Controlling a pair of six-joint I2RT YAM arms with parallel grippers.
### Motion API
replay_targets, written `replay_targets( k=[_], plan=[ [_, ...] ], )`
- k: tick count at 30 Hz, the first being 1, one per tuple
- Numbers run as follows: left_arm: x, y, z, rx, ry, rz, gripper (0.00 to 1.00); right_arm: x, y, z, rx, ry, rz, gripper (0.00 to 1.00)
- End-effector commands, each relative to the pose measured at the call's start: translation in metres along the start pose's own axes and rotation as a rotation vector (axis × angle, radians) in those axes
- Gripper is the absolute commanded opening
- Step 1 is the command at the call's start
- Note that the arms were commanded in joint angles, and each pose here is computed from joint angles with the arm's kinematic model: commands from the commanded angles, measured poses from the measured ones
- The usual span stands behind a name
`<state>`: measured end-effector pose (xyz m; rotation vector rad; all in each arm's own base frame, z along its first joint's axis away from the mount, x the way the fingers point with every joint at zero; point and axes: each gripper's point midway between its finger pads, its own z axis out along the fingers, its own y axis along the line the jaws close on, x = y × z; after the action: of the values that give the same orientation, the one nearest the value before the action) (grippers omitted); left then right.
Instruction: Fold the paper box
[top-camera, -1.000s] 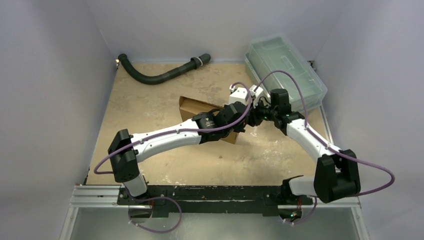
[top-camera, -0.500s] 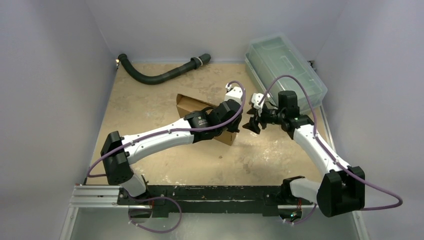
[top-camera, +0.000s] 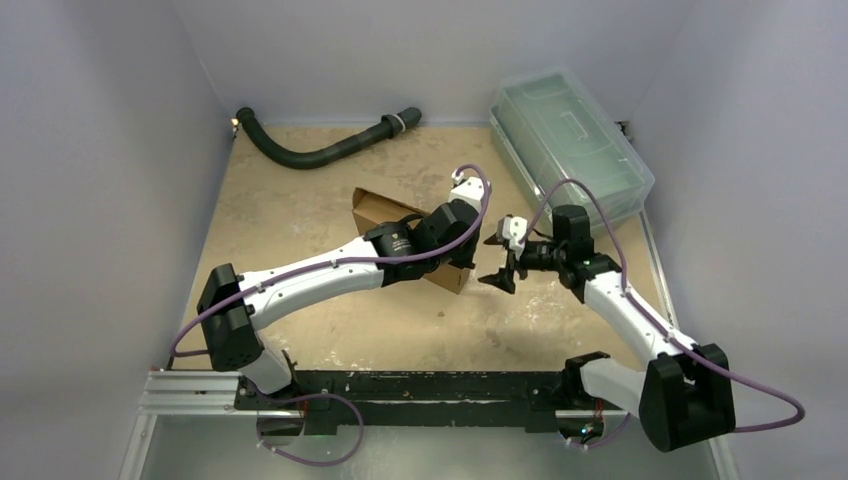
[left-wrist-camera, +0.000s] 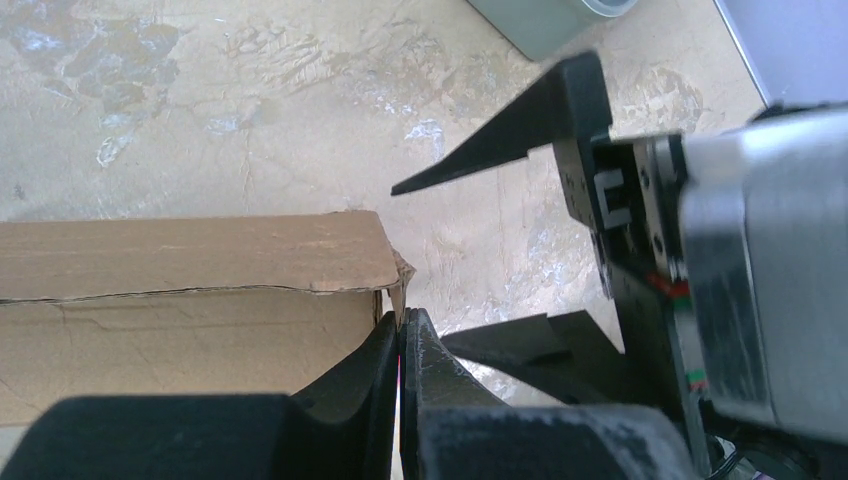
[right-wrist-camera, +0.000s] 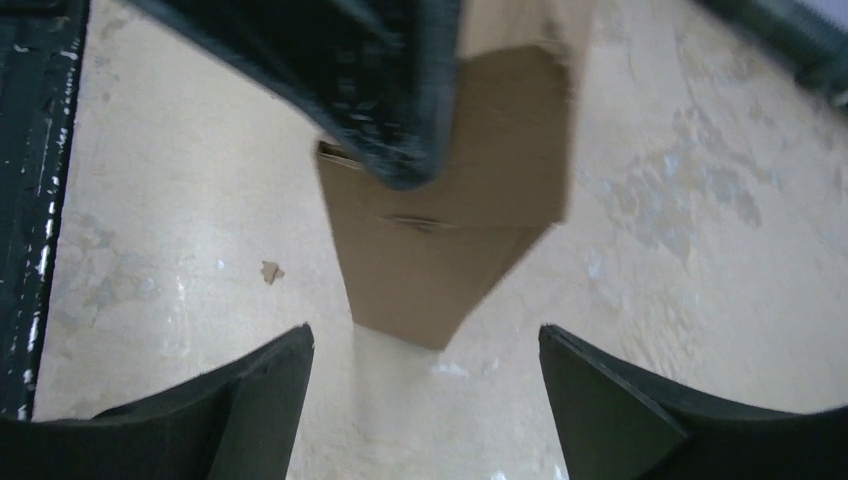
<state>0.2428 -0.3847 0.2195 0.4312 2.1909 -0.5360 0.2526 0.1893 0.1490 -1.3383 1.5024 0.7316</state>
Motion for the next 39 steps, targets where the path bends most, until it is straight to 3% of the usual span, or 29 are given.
replay_targets(
  k=[1, 13, 26, 39],
  plan=[
    [-0.017, -0.002, -0.014, 0.042, -0.05, -0.007, 0.0, -0.025, 0.002, 0.005, 0.026, -0.134, -0.133, 0.9],
    [-0.015, -0.001, -0.017, 0.072, -0.057, -0.034, 0.0, -0.043, 0.001, 0.019, 0.109, -0.254, -0.082, 0.99],
    [-0.019, -0.004, -0.015, 0.107, -0.071, -0.071, 0.0, -0.045, 0.003, 0.031, 0.134, -0.316, 0.006, 0.99],
    [-0.024, 0.002, -0.019, 0.114, -0.078, -0.08, 0.0, -0.029, 0.001, 0.044, 0.147, -0.274, 0.01, 0.87]
  ],
)
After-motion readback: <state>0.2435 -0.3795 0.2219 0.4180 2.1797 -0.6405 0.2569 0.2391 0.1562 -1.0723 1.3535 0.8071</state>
